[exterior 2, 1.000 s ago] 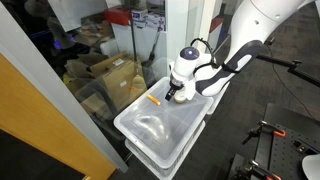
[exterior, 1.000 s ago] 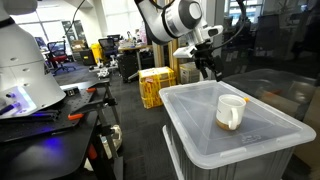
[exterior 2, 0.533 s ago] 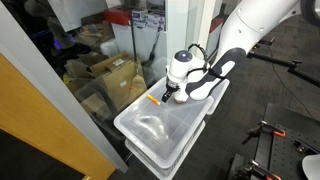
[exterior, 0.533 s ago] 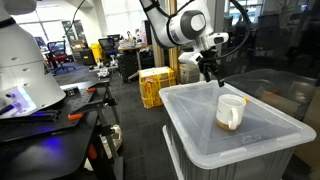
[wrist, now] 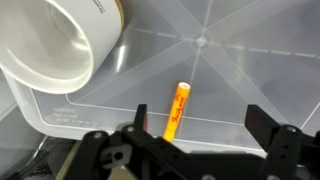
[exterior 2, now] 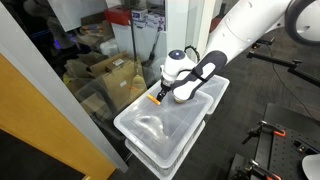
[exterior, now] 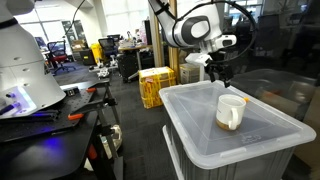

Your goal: Place orange object inside the mug

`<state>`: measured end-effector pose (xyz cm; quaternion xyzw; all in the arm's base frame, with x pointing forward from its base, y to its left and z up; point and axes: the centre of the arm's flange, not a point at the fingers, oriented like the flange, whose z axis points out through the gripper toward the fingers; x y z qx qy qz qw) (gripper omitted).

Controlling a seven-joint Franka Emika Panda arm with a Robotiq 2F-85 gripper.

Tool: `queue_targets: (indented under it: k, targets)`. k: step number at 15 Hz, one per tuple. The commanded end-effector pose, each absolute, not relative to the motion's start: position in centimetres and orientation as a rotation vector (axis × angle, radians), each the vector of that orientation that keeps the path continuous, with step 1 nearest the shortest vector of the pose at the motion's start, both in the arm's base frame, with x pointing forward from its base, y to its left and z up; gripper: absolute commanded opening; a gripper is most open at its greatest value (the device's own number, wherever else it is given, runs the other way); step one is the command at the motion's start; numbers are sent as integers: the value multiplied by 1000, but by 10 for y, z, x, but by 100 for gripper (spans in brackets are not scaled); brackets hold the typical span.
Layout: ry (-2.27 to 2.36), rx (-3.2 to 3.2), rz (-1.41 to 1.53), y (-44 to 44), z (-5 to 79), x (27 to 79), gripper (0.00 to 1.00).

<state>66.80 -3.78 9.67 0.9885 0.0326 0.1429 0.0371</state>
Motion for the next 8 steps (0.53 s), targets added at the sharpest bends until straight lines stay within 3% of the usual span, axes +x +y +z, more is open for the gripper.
queue_targets:
  k: [1,8]
  targets:
    - [119,3026,405,-43,88,693,100]
    - [139,3014,408,-46,70,709,100]
